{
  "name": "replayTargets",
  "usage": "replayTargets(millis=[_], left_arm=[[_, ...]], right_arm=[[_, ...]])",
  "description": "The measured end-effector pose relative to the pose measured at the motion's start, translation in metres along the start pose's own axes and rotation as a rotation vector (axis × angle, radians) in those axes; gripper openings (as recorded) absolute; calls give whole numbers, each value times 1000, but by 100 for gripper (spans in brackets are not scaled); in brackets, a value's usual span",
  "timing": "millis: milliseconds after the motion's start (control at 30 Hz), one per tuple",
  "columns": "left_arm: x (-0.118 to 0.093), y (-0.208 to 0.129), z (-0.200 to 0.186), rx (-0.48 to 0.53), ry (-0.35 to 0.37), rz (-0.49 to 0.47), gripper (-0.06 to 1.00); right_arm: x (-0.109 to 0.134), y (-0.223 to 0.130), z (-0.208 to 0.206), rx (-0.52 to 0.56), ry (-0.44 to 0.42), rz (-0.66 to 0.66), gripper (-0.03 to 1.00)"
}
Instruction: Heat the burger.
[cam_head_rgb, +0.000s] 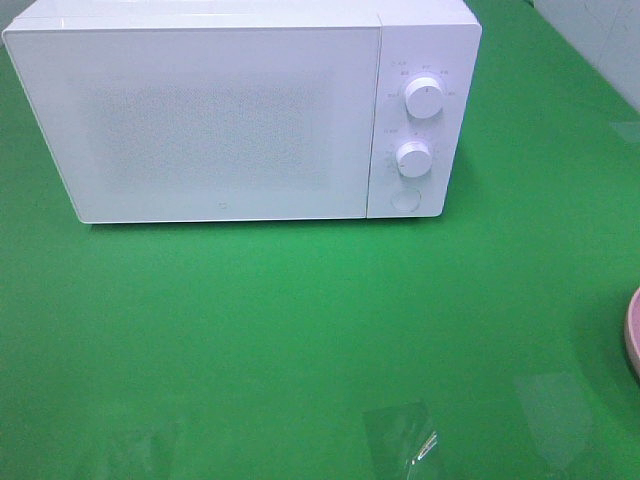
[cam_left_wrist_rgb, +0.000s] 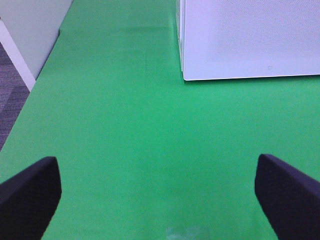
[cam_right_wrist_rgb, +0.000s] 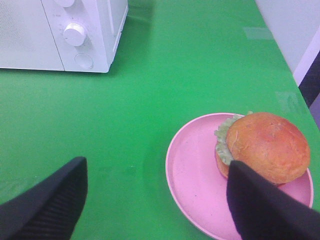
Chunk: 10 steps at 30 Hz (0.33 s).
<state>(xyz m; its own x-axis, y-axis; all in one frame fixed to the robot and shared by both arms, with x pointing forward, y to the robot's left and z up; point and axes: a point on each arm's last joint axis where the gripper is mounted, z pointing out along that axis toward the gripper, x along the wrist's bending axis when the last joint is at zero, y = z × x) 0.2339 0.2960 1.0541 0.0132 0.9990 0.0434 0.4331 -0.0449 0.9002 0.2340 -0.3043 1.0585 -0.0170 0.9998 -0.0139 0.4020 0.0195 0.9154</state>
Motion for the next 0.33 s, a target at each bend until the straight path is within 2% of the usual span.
replayTargets(millis=[333], left_arm=[[0,0,0,0,0,0,97]], right_arm=[[0,0,0,0,0,0,76]])
